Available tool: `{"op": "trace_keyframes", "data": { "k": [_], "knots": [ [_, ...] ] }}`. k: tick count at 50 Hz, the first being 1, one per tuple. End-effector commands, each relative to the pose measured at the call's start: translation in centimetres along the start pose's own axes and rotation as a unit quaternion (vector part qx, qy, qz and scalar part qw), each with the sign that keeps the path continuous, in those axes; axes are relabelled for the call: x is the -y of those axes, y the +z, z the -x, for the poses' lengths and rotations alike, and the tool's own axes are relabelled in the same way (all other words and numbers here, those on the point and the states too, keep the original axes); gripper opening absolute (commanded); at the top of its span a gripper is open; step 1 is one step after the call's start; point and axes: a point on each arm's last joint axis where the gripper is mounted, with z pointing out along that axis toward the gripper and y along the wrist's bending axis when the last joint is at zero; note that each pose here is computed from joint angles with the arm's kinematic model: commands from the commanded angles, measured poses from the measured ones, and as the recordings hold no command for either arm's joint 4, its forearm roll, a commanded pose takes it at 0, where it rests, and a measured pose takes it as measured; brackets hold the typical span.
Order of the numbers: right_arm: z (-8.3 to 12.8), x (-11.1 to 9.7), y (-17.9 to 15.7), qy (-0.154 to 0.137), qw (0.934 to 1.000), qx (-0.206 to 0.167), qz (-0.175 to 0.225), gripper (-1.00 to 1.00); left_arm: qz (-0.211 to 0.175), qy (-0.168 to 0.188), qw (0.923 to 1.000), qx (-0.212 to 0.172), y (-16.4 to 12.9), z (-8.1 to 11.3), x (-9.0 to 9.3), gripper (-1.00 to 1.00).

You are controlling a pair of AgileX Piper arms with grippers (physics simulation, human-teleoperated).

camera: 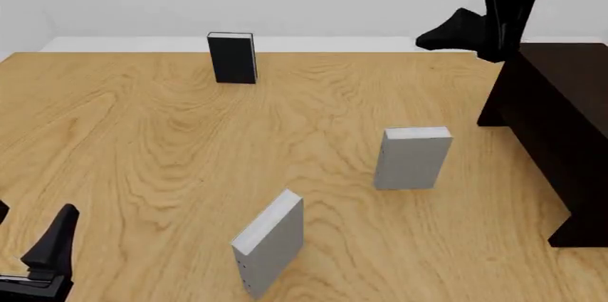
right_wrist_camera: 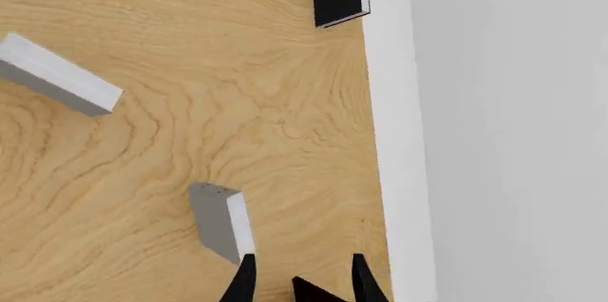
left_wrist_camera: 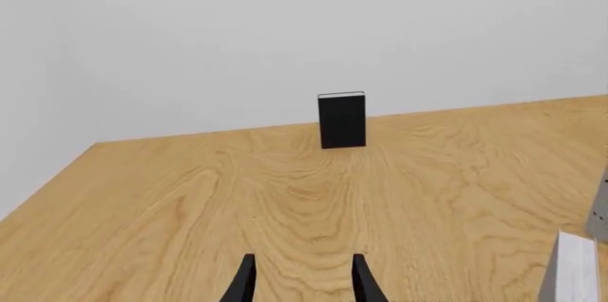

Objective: Pick up the book on the right and place it on the cabinet shelf.

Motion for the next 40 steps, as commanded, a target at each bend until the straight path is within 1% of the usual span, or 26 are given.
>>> {"op": "trace_keyframes", "data": {
  "k": [1, 3, 5, 8, 10, 11, 13, 14, 15, 17, 20, 22, 23, 25, 31, 33, 35, 37, 40],
  "knots": [
    [0.1, -0.4, 3.1, -0.018, 0.9986, -0.02, 0.045, 1.0, -0.006, 0.006, 1.0, 0.0, 0.0, 0.0, 0.1, 1.0],
    [0.1, -0.4, 3.3, -0.023, 0.9984, -0.021, 0.048, 1.0, -0.006, 0.006, 1.0, 0.0, 0.0, 0.0, 0.1, 1.0],
    [0.1, -0.4, 3.6, -0.021, 0.9983, -0.022, 0.05, 1.0, -0.006, 0.007, 1.0, 0.0, 0.0, 0.0, 0.1, 1.0],
    [-0.5, -0.5, 3.9, -0.029, 0.9976, -0.031, 0.055, 1.0, -0.008, 0.008, 0.9999, 0.001, 0.0, 0.0, 0.1, 1.0],
    [-0.4, -0.3, 4.2, -0.023, 0.9977, -0.032, 0.055, 1.0, -0.01, 0.009, 0.9999, 0.0, 0.0, 0.0, 0.1, 1.0],
    [-0.3, -0.4, 4.3, -0.024, 0.9976, -0.031, 0.057, 1.0, -0.01, 0.009, 0.9999, 0.0, 0.0, 0.0, 0.1, 1.0],
    [-1.3, -0.2, 4.6, -0.027, 0.9969, -0.044, 0.059, 1.0, -0.012, 0.01, 0.9999, 0.0, 0.0, 0.0, 0.1, 1.0],
    [-1.5, -0.4, 4.7, -0.032, 0.9964, -0.047, 0.064, 1.0, -0.015, 0.013, 0.9998, 0.0, 0.0, 0.0, 0.2, 1.0],
    [-1.3, -0.4, 4.7, -0.032, 0.9964, -0.045, 0.064, 1.0, -0.016, 0.015, 0.9998, 0.001, 0.0, 0.0, 0.2, 1.0],
    [-1.0, -0.3, 5.1, -0.021, 0.9967, -0.043, 0.065, 1.0, -0.018, 0.015, 0.9997, 0.001, 0.0, 0.0, 0.2, 1.0],
    [-1.5, -0.6, 5.5, -0.031, 0.9955, -0.051, 0.073, 1.0, -0.019, 0.017, 0.9997, 0.002, 0.0, 0.1, 0.2, 1.0],
    [-1.3, -0.5, 5.6, -0.038, 0.9954, -0.048, 0.073, 1.0, -0.019, 0.019, 0.9996, 0.002, 0.0, 0.0, 0.2, 1.0],
    [-1.3, -0.4, 5.8, -0.036, 0.9954, -0.049, 0.073, 1.0, -0.02, 0.019, 0.9996, 0.002, 0.0, 0.0, 0.2, 1.0],
    [-1.2, -0.9, 6.2, -0.038, 0.9948, -0.049, 0.081, 1.0, -0.02, 0.019, 0.9996, 0.001, 0.0, 0.0, 0.2, 1.0],
    [-1.2, -1.5, 7.1, -0.034, 0.9944, -0.048, 0.088, 1.0, -0.02, 0.02, 0.9996, 0.0, 0.0, -0.1, 0.2, 1.0],
    [-1.0, -1.5, 7.4, -0.031, 0.9947, -0.046, 0.086, 1.0, -0.02, 0.02, 0.9996, 0.0, 0.0, -0.1, 0.2, 1.0],
    [-1.3, -1.6, 7.9, -0.031, 0.9947, -0.048, 0.086, 1.0, -0.021, 0.019, 0.9996, -0.002, 0.0, -0.2, 0.2, 1.0],
    [-1.4, -2.2, 8.3, -0.033, 0.9941, -0.048, 0.091, 1.0, -0.021, 0.02, 0.9996, -0.002, 0.0, -0.2, 0.2, 1.0],
    [-1.3, -2.7, 8.9, -0.027, 0.9937, -0.048, 0.097, 1.0, -0.019, 0.02, 0.9996, -0.003, 0.0, -0.1, 0.2, 1.0]
  ]
}}
